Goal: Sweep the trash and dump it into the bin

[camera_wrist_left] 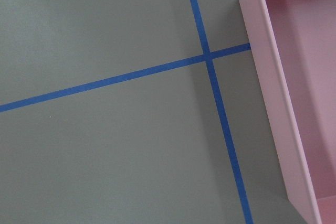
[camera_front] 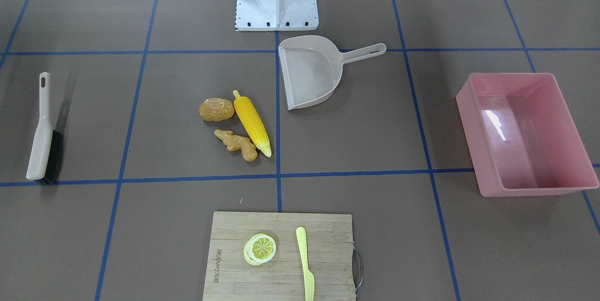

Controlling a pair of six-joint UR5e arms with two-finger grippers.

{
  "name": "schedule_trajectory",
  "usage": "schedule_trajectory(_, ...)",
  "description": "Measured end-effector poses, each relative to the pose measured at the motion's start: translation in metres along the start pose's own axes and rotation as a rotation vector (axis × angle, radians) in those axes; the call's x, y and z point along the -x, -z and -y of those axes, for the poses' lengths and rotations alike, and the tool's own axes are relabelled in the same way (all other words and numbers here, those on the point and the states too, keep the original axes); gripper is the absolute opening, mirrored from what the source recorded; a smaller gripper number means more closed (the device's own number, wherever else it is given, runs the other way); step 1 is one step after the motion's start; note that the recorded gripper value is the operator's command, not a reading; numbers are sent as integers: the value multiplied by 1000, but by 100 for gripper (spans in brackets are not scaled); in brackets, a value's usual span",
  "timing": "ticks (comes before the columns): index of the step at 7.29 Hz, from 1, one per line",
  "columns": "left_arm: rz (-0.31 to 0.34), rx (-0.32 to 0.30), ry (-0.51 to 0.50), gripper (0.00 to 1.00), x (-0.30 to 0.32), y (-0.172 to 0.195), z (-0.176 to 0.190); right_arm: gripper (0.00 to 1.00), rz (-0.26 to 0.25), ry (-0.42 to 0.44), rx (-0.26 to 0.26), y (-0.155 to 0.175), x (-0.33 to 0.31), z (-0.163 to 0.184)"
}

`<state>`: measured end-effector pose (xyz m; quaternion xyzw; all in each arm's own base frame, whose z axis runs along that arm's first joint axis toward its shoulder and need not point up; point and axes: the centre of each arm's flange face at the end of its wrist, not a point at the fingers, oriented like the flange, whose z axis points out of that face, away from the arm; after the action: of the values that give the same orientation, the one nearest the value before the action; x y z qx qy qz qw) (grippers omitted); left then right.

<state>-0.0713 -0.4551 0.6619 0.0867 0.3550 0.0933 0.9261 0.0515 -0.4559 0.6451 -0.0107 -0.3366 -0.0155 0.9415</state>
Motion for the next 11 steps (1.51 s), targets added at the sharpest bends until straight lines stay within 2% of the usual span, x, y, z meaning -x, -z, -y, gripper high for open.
schedule_trajectory(3,0,-1,1,99,-1,1,1,100,16,50,32,-14,33,9)
schedule_trajectory(6,0,-1,1,99,-1,1,1,100,26,26,94,-42,143,25)
schedule_trajectory(8,1,-2,-1,99,-1,1,1,100,34,-5,120,-52,213,22)
schedule_trajectory(11,1,-7,-6,99,-2,3,3,100,25,28,185,-80,250,6)
